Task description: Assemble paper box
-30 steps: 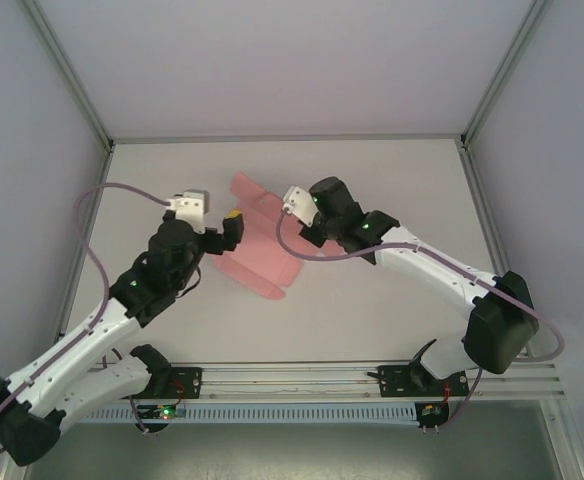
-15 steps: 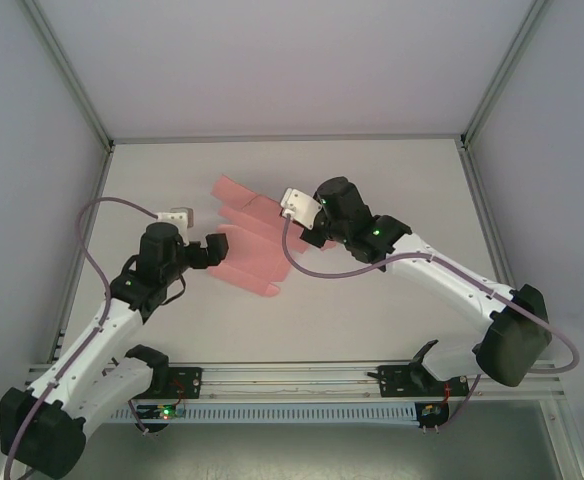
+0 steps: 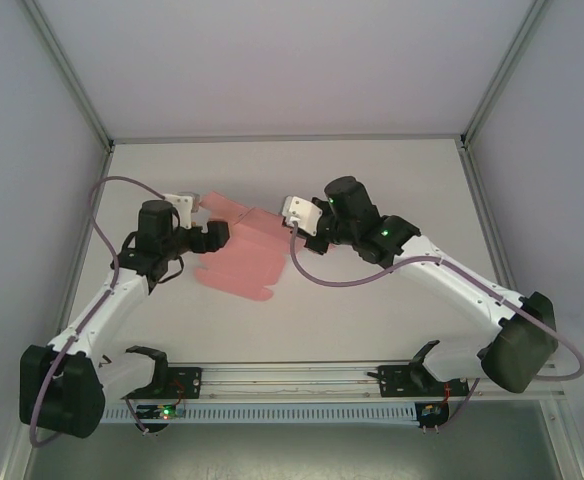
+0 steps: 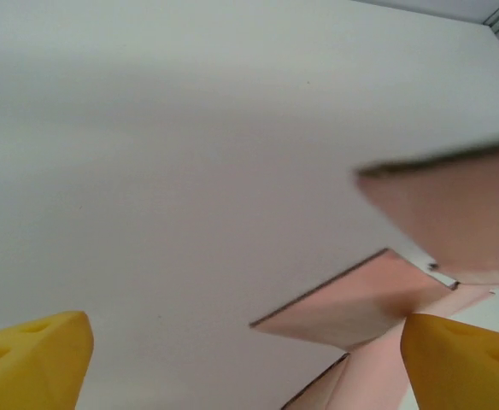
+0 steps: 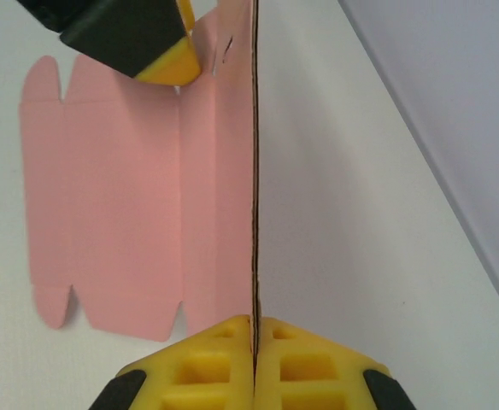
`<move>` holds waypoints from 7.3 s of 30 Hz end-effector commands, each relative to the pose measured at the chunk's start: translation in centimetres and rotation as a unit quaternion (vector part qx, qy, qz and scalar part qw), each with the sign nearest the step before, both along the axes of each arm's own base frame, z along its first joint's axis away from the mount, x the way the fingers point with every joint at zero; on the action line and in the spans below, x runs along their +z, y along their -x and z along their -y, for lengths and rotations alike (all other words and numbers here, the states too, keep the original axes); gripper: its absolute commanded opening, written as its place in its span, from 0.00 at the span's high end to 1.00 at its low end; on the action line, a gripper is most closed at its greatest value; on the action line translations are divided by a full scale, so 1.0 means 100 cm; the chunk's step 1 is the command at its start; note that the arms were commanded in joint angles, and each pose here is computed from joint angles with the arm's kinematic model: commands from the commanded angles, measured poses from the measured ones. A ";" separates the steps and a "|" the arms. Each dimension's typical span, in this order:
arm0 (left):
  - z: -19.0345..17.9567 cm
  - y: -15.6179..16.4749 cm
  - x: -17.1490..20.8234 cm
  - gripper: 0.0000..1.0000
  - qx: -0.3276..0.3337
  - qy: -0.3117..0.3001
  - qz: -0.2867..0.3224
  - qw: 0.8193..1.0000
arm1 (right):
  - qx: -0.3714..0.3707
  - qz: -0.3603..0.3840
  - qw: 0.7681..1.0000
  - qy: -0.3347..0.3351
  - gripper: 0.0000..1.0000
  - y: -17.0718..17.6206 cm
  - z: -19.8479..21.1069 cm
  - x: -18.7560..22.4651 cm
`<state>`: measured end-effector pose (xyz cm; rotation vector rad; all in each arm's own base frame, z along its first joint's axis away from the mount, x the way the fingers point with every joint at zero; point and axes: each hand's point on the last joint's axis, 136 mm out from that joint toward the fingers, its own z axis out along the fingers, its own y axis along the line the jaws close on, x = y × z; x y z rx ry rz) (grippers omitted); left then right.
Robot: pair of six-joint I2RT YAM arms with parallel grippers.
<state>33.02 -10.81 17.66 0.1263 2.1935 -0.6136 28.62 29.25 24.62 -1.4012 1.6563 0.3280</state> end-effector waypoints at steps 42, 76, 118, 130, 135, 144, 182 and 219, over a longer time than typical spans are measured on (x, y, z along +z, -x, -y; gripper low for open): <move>0.042 0.006 0.038 0.71 -0.167 -0.010 0.108 0.980 | -0.024 -0.092 0.995 -0.043 1.00 -0.013 0.002 0.004; 0.112 -0.008 -0.034 1.00 -0.141 -0.222 0.148 0.953 | -0.075 -0.103 0.992 -0.005 1.00 -0.030 0.006 -0.031; -0.011 0.048 -0.050 0.00 0.185 -0.137 -0.031 0.973 | 0.021 0.079 0.967 0.240 1.00 -0.064 0.016 -0.110; -0.029 0.039 -0.047 0.00 0.220 -0.093 -0.035 0.971 | 0.005 0.159 0.953 0.258 1.00 -0.067 0.019 -0.121; -0.045 0.035 -0.054 0.00 0.249 -0.090 -0.039 0.964 | -0.020 0.189 0.944 0.271 1.00 -0.072 0.025 -0.131; -0.075 0.027 -0.053 0.00 0.319 -0.047 -0.047 0.945 | -0.059 0.271 0.927 0.254 1.00 -0.079 0.023 -0.124; 0.004 -0.089 -0.106 0.15 0.044 0.047 -0.158 0.985 | -0.038 0.253 0.933 0.253 1.00 -0.079 0.017 -0.137; 0.073 0.002 -0.076 0.62 -0.046 -0.031 -0.134 0.989 | -0.070 0.233 0.932 0.269 1.00 -0.083 0.028 -0.141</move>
